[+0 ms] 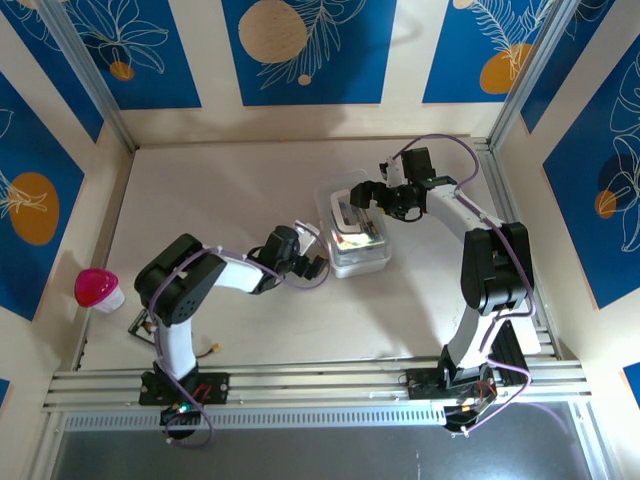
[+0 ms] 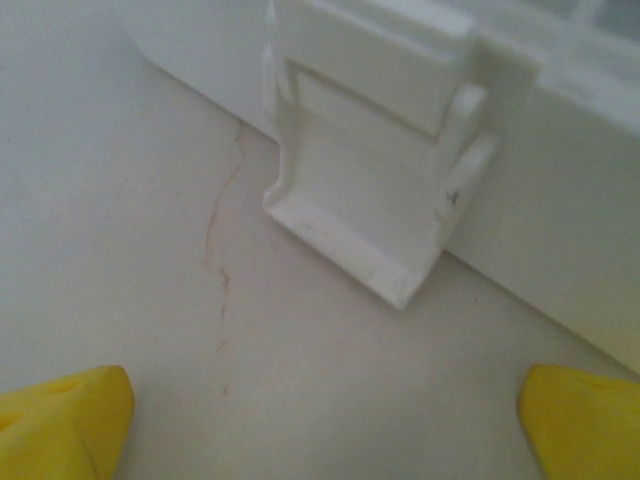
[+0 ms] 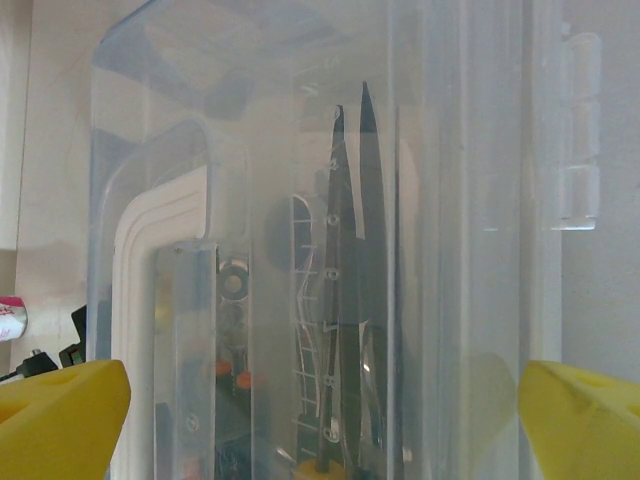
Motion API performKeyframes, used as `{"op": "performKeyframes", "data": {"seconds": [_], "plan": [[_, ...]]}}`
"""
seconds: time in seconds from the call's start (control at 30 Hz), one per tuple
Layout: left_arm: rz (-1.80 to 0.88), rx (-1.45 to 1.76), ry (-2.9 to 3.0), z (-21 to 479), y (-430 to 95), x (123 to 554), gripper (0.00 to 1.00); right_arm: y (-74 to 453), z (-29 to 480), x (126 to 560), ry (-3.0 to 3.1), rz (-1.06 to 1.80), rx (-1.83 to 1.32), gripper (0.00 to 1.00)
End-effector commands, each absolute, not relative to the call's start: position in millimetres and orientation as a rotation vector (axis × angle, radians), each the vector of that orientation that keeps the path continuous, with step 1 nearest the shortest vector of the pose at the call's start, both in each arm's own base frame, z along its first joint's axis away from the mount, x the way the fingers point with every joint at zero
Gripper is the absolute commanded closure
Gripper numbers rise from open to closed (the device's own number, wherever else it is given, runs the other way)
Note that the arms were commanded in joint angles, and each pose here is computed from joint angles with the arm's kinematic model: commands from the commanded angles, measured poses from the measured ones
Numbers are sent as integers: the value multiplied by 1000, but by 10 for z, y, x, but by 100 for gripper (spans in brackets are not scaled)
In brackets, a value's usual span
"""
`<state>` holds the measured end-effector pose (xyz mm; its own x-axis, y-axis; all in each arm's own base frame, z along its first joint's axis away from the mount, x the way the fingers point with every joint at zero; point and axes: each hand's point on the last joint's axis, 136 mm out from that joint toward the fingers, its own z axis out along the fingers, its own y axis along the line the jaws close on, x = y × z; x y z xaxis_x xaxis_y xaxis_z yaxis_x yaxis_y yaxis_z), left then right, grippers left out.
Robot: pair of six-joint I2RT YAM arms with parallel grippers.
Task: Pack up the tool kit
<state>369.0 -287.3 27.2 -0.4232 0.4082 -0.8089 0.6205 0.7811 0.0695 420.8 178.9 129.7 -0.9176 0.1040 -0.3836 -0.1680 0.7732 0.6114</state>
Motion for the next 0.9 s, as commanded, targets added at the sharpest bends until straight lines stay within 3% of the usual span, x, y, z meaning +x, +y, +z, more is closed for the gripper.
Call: {"op": "performKeyframes", "data": {"seconds": [0.0, 0.33, 0.87], "plan": [[-278, 721, 2087, 192, -2903, 3841, 0, 2014, 1104, 3936, 2655, 1066, -98, 1], [23, 548, 2236, 60, -2479, 4066, 0, 2046, 1146, 3924, 2657, 1061, -120, 1], [73, 423, 2275, 164, -2132, 4139, 0, 2065, 1127, 3872, 2667, 1061, -140, 1]]}}
